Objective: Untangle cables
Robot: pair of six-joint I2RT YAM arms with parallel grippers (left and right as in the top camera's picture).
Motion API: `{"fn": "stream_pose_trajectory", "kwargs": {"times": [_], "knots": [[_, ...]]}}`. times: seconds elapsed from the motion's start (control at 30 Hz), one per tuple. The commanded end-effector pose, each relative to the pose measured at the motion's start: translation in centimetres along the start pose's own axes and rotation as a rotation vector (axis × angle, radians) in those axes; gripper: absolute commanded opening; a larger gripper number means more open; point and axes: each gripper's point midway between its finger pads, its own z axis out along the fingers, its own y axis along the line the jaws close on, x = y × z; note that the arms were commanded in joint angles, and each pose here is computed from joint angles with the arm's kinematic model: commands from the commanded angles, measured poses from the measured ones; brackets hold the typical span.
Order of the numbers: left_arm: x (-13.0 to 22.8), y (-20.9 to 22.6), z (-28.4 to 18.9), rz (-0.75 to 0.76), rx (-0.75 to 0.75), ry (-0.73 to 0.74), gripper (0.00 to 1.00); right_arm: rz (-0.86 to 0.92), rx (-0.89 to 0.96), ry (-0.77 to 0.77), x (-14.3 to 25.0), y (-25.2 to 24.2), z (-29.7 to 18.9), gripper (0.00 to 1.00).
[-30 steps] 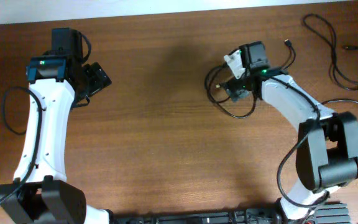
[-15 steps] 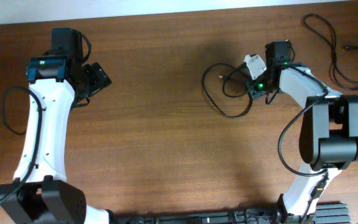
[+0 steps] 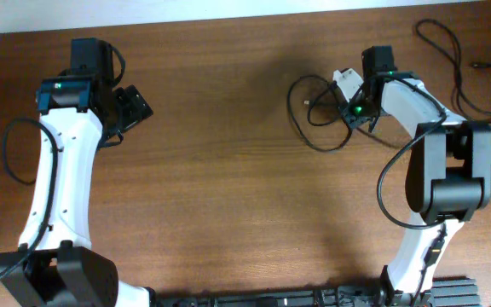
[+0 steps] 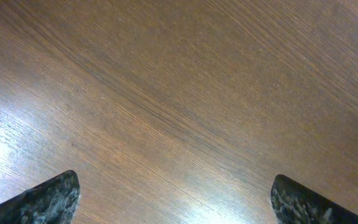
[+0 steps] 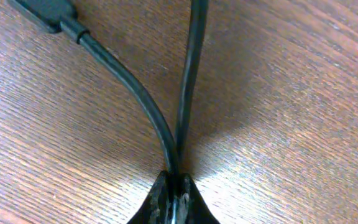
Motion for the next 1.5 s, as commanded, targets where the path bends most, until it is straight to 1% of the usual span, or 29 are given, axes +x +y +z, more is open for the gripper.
{"fn": "stream_pose_trajectory", "kwargs": {"times": [0.0, 0.07, 0.1, 0.13, 0.2, 0.23, 0.27, 0.3, 0.33, 0.4, 0.5, 0.53, 0.57, 0.6, 0.63, 0.7, 0.73, 0.77, 0.87, 0.93, 0.97, 1.03, 1.07, 1.13, 1.17, 1.23, 1.27, 1.33, 1.47], "knots": [[-0.4, 0.1, -0.5, -0.021, 0.007, -0.014, 0.99, 0.203, 0.03, -0.016, -1.7, -2.0, 0.4, 0.04], [-0.4, 0.1, -0.5, -0.021, 0.007, -0.014, 0.99, 0.234, 0.109, -0.192, -7.3, -5.9, -3.7, 0.04], [-0.4, 0.1, -0.5, -0.022, 0.007, -0.014, 0.99, 0.163, 0.086, -0.257, -9.2, -5.9, -4.9, 0.04], [-0.4, 0.1, -0.5, -0.022, 0.007, -0.014, 0.99, 0.088, 0.013, -0.361, -12.0, -5.0, -6.7, 0.04], [-0.4, 0.1, -0.5, -0.021, 0.007, -0.014, 0.99, 0.067, 0.063, -0.456, -14.3, -6.3, -8.4, 0.04], [-0.4, 0.1, -0.5, -0.021, 0.007, -0.014, 0.99, 0.083, 0.139, -0.46, -14.3, -8.0, -8.6, 0.04], [-0.4, 0.1, -0.5, -0.021, 0.007, -0.014, 0.99, 0.129, 0.261, -0.438, -13.3, -11.5, -8.5, 0.04], [-0.4, 0.1, -0.5, -0.021, 0.007, -0.014, 0.99, 0.163, 0.286, -0.447, -12.3, -13.9, -8.1, 0.04], [-0.4, 0.1, -0.5, -0.021, 0.007, -0.014, 0.99, 0.184, 0.288, -0.453, -11.6, -15.4, -7.4, 0.04], [-0.4, 0.1, -0.5, -0.021, 0.007, -0.014, 0.99, 0.228, 0.241, -0.435, -9.3, -17.5, -3.8, 0.04], [-0.4, 0.1, -0.5, -0.021, 0.007, -0.014, 0.99, 0.253, 0.243, -0.375, -7.4, -18.2, 0.7, 0.04], [-0.4, 0.1, -0.5, -0.021, 0.007, -0.014, 0.99, 0.259, 0.246, -0.354, -6.8, -18.3, 2.0, 0.11], [-0.4, 0.1, -0.5, -0.021, 0.007, -0.014, 0.99, 0.263, 0.241, -0.34, -6.5, -18.2, 2.3, 0.23], [-0.4, 0.1, -0.5, -0.021, 0.007, -0.014, 0.99, 0.293, 0.235, -0.341, -6.5, -18.1, 2.0, 0.57], [-0.4, 0.1, -0.5, -0.021, 0.007, -0.014, 0.99, 0.306, 0.231, -0.344, -6.7, -18.0, 1.3, 0.99], [-0.4, 0.1, -0.5, -0.021, 0.007, -0.014, 0.99, 0.351, 0.24, -0.341, -6.8, -17.8, -1.8, 0.99], [-0.4, 0.1, -0.5, -0.022, 0.007, -0.014, 0.99, 0.454, 0.289, -0.342, -6.5, -18.6, -4.1, 0.99], [-0.4, 0.1, -0.5, -0.021, 0.007, -0.014, 0.99, 0.505, 0.323, -0.348, -6.4, -18.9, -6.1, 0.99], [-0.4, 0.1, -0.5, -0.021, 0.007, -0.014, 0.99, 0.541, 0.335, -0.384, -6.2, -16.9, -15.1, 0.99], [-0.4, 0.1, -0.5, -0.022, 0.007, -0.014, 0.99, 0.563, 0.29, -0.376, -4.7, -13.7, -20.5, 0.99], [-0.4, 0.1, -0.5, -0.022, 0.007, -0.014, 0.99, 0.555, 0.232, -0.379, -3.8, -10.9, -23.7, 0.99], [-0.4, 0.1, -0.5, -0.021, 0.007, -0.014, 0.99, 0.585, 0.146, -0.356, -1.9, -7.1, -26.6, 0.99], [-0.4, 0.1, -0.5, -0.021, 0.007, -0.014, 0.99, 0.594, 0.109, -0.303, 0.2, -4.7, -28.0, 0.99], [-0.4, 0.1, -0.5, -0.021, 0.007, -0.014, 0.99, 0.605, 0.086, -0.248, 2.8, -2.1, -29.9, 0.99], [-0.4, 0.1, -0.5, -0.021, 0.007, -0.014, 0.99, 0.604, 0.089, -0.254, 4.0, -0.6, -31.7, 0.99], [-0.4, 0.1, -0.5, -0.021, 0.007, -0.014, 0.99, 0.587, 0.09, -0.321, 5.7, 2.1, -35.1, 0.99], [-0.4, 0.1, -0.5, -0.022, 0.007, -0.014, 0.99, 0.573, 0.107, -0.379, 7.4, 4.1, -37.2, 0.99], [-0.4, 0.1, -0.5, -0.021, 0.007, -0.014, 0.99, 0.546, 0.149, -0.484, 11.5, 8.1, -39.4, 0.99], [-0.4, 0.1, -0.5, -0.021, 0.007, -0.014, 0.99, 0.488, 0.235, -0.698, 19.8, 15.1, -38.8, 0.99]]}}
